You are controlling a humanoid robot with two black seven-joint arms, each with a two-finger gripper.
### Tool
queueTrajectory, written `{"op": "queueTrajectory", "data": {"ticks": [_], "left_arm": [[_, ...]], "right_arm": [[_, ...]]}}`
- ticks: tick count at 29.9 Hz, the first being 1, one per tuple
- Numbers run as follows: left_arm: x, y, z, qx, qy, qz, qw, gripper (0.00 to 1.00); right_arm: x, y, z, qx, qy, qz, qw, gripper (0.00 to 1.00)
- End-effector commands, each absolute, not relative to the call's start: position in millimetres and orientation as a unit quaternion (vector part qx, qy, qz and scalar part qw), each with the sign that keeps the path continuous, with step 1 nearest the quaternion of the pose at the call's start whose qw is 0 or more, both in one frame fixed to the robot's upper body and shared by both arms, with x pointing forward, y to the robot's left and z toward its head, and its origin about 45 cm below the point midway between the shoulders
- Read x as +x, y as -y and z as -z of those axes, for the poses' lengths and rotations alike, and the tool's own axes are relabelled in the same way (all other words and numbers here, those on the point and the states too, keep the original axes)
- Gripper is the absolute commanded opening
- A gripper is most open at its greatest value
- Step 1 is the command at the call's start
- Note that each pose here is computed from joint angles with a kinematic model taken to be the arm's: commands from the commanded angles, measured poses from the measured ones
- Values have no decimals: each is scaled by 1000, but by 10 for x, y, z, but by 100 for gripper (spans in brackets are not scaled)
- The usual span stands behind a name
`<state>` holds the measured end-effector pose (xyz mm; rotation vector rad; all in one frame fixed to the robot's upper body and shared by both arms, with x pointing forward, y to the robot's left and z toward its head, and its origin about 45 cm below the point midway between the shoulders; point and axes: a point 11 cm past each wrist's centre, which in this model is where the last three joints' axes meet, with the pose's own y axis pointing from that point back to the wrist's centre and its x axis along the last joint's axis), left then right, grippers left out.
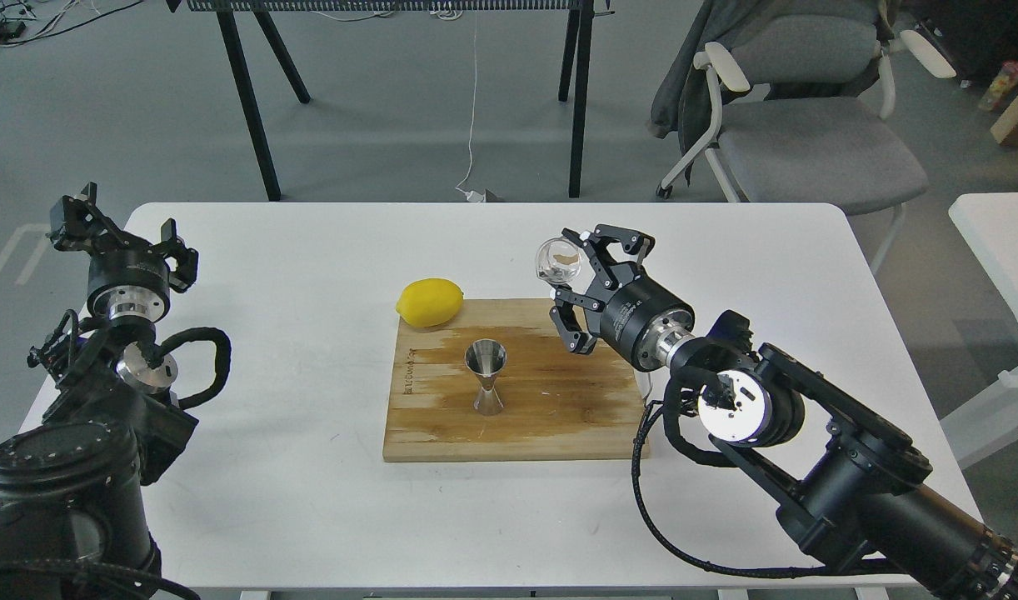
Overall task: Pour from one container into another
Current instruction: 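Lift the glass and bring it above the jigger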
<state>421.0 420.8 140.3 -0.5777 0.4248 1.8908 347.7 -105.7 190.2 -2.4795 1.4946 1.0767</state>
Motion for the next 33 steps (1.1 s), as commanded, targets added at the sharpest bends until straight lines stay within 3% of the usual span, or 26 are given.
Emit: {"op": "queueTrajectory", "data": {"ticks": [1, 33], "left_arm": [[4210, -4153, -1369, -241, -183, -790, 533, 100], [4215, -4112, -1353, -241, -186, -789, 534, 100]], "right_arm": [[3422, 964, -1869, -820, -474, -321, 2, 43], [3262, 611, -1735, -881, -427, -180, -97, 43]]}}
